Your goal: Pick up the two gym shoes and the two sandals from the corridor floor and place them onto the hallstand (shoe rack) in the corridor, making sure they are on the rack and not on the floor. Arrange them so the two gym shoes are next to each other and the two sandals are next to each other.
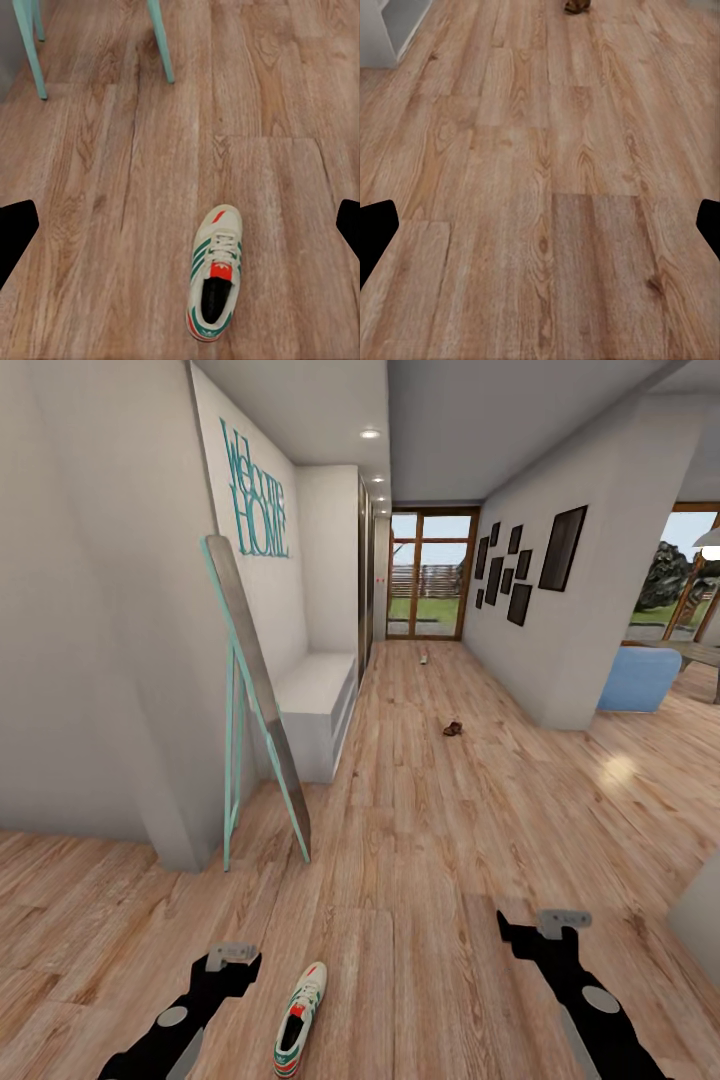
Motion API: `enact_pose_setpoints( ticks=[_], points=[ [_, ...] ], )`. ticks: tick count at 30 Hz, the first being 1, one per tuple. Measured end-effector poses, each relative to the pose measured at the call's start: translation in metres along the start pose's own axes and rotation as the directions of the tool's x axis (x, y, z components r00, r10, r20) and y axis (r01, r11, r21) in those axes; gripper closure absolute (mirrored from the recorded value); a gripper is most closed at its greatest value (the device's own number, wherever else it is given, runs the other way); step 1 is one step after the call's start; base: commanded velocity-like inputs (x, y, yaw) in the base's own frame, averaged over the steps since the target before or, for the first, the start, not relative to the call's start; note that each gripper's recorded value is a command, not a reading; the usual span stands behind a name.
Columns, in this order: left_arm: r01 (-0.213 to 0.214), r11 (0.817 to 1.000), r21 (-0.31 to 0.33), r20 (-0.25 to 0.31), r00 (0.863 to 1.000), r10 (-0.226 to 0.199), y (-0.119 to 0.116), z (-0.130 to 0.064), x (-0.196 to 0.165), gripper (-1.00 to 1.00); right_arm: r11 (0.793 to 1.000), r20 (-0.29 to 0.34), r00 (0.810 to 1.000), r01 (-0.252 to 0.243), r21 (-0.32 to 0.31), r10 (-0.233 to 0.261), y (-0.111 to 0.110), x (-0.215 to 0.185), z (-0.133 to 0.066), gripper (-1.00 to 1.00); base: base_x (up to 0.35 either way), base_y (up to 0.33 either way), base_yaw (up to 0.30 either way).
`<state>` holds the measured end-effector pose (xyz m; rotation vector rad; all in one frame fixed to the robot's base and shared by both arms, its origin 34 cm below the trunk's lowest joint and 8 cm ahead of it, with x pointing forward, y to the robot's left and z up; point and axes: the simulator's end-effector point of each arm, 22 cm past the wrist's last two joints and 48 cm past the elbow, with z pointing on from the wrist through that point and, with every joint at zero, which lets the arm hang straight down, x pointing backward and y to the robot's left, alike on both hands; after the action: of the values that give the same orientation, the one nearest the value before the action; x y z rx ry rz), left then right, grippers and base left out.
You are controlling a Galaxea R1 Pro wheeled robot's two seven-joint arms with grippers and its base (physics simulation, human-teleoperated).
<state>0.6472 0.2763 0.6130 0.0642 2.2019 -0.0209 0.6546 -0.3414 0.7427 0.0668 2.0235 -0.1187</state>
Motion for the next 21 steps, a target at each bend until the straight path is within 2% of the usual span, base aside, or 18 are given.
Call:
enact_pose_setpoints(
  ticks=[8,12,21],
  points=[
    [-0.026,1.0,0.007,-0.002,1.0,0.026,-0.002,0.0,0.0,-1.0,1.0,0.001,1.0,-0.004,0.0,0.004,0.0,-0.012,-0.002,-1.0,0.076,0.006,0.0],
    [-0.028,1.0,0.007,-0.003,1.0,0.028,-0.002,0.0,0.001,-1.0,1.0,0.022,1.0,-0.004,-0.003,0.004,0.002,-0.022,-0.003,-1.0,0.204,0.032,0.0],
    [-0.03,1.0,0.008,-0.001,1.0,0.03,-0.003,0.0,0.0,-1.0,1.0,0.07,0.998,-0.001,-0.009,0.002,0.003,-0.045,-0.007,-1.0,0.027,0.004,-0.001]
  ],
)
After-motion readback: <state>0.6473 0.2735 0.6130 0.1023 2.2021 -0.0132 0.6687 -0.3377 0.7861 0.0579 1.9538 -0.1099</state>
